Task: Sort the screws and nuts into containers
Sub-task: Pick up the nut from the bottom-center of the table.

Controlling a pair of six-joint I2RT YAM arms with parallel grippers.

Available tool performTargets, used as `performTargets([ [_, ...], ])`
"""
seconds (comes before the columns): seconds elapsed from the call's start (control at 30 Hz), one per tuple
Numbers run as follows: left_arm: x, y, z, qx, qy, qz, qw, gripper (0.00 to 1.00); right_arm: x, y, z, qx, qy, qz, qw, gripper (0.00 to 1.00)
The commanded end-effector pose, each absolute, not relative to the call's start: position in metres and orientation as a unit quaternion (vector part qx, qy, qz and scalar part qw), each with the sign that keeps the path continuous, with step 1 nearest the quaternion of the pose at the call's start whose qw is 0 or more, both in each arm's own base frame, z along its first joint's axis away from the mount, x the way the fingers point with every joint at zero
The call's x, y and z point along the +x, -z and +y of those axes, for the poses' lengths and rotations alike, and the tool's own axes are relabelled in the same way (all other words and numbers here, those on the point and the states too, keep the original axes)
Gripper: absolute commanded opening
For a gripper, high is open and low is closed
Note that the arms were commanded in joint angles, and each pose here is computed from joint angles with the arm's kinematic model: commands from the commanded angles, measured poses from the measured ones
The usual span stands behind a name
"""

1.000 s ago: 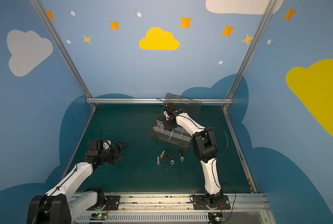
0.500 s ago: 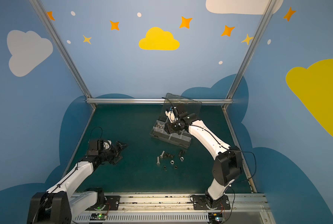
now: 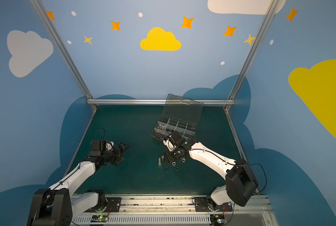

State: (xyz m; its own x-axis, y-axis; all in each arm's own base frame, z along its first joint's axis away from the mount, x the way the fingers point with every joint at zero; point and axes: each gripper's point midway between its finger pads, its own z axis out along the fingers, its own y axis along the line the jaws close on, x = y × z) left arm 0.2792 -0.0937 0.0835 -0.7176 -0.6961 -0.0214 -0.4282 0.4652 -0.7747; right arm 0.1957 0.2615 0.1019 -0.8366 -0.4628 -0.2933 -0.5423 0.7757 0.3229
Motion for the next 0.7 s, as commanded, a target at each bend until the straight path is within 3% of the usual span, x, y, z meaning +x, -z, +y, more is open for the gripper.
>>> performTargets([
  [0.0, 0.286, -0.094, -0.097, -0.324, 0.404, 0.837, 0.178, 1.0, 0.182, -0.092, 0.266, -0.248, -0.209, 0.942, 0.086, 0.62],
  [0.67, 0.281, -0.087, -0.097, -0.327, 0.399, 0.84, 0.17, 1.0, 0.175, -0.041, 0.28, -0.255, -0.1, 0.959, 0.07, 0.61],
])
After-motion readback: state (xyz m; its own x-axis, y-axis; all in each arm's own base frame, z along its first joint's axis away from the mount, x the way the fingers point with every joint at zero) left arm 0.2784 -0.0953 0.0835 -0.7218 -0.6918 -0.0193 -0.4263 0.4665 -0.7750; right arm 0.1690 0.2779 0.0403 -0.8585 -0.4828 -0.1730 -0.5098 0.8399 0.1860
